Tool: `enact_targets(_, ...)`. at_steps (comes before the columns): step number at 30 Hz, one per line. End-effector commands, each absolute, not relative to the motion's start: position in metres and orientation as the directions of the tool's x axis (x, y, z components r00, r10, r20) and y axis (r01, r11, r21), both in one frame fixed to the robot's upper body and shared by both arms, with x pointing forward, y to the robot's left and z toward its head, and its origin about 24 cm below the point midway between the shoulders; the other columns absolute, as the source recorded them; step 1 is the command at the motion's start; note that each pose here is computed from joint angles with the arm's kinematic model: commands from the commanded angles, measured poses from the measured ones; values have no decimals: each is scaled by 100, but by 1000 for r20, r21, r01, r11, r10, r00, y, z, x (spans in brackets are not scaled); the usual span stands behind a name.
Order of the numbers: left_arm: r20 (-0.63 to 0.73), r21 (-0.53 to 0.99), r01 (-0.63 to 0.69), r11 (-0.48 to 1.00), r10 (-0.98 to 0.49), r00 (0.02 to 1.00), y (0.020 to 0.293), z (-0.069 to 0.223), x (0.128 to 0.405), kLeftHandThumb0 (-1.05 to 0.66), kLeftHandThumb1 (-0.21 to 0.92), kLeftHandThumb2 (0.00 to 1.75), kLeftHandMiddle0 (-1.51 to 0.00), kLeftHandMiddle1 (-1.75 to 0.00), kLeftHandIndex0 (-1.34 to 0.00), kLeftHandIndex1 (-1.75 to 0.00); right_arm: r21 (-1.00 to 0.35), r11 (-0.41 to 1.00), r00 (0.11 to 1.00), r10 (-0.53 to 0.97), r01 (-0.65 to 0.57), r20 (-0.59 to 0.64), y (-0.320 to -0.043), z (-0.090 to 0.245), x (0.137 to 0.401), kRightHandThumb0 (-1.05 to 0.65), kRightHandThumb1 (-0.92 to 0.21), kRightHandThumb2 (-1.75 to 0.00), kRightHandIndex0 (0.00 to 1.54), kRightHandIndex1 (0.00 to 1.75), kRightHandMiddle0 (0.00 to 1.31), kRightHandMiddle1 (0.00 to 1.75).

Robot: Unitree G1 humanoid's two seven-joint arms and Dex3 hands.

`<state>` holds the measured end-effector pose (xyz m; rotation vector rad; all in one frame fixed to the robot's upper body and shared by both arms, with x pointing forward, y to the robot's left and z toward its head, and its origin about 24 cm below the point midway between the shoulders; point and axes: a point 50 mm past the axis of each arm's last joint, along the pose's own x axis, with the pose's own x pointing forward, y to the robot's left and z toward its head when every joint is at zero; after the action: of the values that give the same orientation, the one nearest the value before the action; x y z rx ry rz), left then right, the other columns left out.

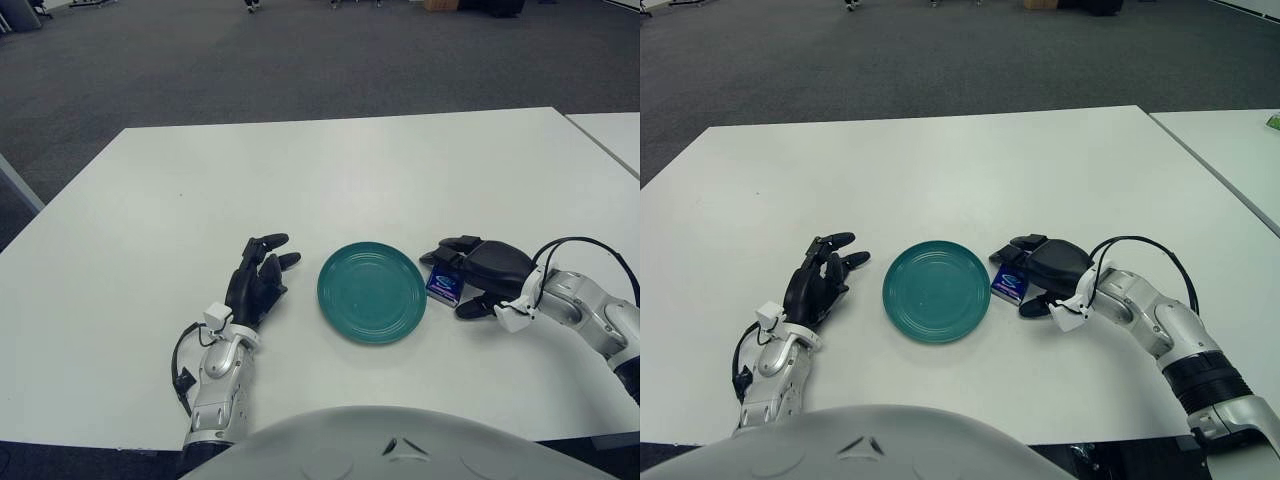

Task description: Put the gum into the plate.

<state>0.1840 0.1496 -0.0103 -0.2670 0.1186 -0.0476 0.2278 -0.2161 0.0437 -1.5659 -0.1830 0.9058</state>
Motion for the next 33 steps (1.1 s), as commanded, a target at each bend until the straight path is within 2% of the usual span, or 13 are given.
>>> enact_targets(1,-145,-268,27,963,-68,987,153,-17,181,-76,92,77,-38,-105,-17,-130,-888,-239,664,595,-392,-453,-217,34,223,-99,-92,-67,35,6,0,71)
enact_targets(17,-143,-288,39,957,-84,986,152,-18,181,-76,92,78,-38,-104,-17,-130,-908,-199,660,632,-369,-407,-219,31,215,-89,-92,-59,48,13,0,91)
enact_targets(20,-138,-284,33,958,-75,988,152,-18,181,-75,92,78,-38,-104,-17,-130,-915,-186,660,642,-358,-389,-219,31,214,-85,-92,-54,40,44,0,104)
enact_targets(22,-136,-280,30,960,-70,988,152,-17,181,-75,92,78,-38,-104,-18,-130,-919,-183,661,647,-350,-381,-219,31,214,-82,-92,-49,35,69,0,124)
enact_targets(27,-141,-259,24,966,-63,988,151,-17,181,-75,92,78,-37,-104,-17,-129,-929,-180,677,642,-322,-359,-220,30,214,-74,-92,-42,32,100,2,153)
enact_targets(28,-141,-257,24,966,-62,988,151,-17,181,-75,92,78,-38,-104,-17,-129,-931,-179,680,641,-318,-355,-220,30,213,-61,-86,-53,32,109,12,161)
enact_targets(30,-139,-254,23,967,-60,988,151,-17,180,-76,92,79,-38,-105,-17,-129,-934,-178,686,639,-309,-348,-221,32,213,-50,-78,-67,32,118,23,168)
enact_targets(33,-134,-254,20,967,-56,989,150,-16,180,-76,92,79,-38,-105,-17,-129,-940,-203,692,636,-275,-340,-221,34,213,-44,-68,-82,34,129,32,172)
